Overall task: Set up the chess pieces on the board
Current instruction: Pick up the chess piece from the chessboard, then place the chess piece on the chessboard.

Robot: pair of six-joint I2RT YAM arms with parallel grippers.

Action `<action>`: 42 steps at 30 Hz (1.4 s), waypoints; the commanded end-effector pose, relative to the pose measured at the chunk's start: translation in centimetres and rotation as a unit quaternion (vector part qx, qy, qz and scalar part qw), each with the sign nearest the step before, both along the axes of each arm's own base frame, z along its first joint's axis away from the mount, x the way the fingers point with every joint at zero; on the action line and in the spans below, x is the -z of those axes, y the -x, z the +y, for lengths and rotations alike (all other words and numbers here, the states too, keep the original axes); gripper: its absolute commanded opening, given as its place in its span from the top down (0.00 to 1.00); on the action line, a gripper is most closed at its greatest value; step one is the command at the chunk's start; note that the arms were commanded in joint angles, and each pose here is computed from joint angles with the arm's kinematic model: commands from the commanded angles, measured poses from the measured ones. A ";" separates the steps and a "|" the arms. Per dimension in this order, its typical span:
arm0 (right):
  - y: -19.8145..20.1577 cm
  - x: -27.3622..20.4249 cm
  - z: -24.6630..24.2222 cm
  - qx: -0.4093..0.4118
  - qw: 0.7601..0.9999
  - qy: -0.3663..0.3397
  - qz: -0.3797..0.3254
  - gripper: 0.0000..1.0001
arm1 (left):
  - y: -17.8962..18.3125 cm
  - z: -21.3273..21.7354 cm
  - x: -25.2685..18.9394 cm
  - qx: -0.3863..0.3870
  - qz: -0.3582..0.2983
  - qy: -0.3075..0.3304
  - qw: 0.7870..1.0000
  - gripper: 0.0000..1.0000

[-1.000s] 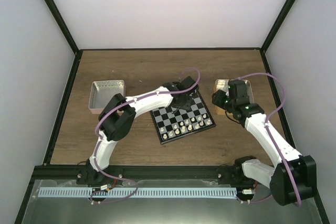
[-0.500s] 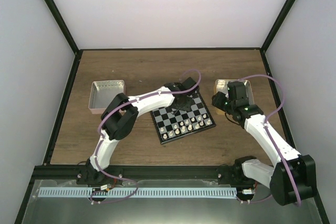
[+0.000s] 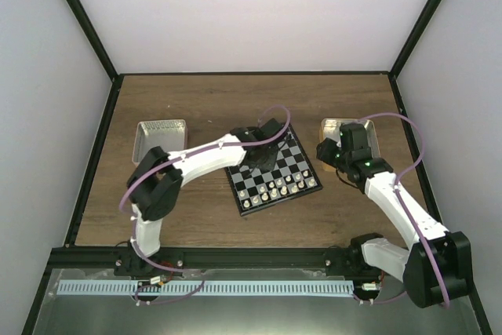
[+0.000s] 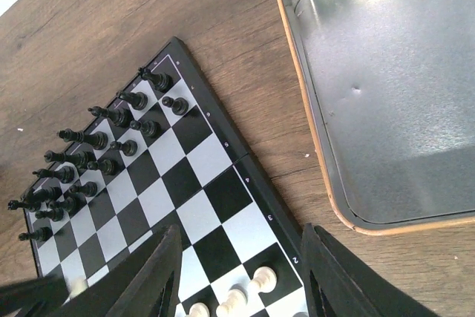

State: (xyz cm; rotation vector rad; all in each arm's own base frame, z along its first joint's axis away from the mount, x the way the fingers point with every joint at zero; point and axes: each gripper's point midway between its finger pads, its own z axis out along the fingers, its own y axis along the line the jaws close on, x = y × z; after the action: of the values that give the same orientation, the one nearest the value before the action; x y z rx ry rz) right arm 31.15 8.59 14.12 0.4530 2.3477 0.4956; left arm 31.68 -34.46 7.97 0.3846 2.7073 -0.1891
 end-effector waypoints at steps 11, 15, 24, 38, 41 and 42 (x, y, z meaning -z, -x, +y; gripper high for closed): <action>0.6 1.0 0.4 -0.008 1.000 -0.011 0.002 0.54 | 6.3 3.4 1.4 0.017 0.005 -0.035 0.999 0.93; 0.7 1.2 0.5 -0.008 1.000 -0.016 0.006 0.54 | 6.8 3.5 1.9 0.018 0.012 -0.036 0.999 0.93; 0.6 1.2 0.6 -0.009 1.000 -0.020 0.007 0.54 | 7.8 3.2 2.3 0.024 0.028 -0.014 0.999 0.92; 0.8 1.6 0.6 -0.008 1.000 -0.021 0.012 0.54 | 8.7 3.1 3.0 0.032 0.045 -0.004 0.998 0.91; 0.8 1.6 0.6 -0.007 1.000 -0.021 0.012 0.54 | 8.7 3.3 3.1 0.030 0.045 -0.010 0.998 0.91; 0.8 1.6 0.6 -0.006 1.000 -0.021 0.011 0.54 | 8.7 3.4 3.1 0.031 0.045 -0.010 0.998 0.91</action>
State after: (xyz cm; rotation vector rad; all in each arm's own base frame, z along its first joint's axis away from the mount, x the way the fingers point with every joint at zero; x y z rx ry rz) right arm 30.14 9.13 12.06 0.4683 2.3881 0.5444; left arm 23.35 -30.97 4.62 0.4708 2.7909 -0.1776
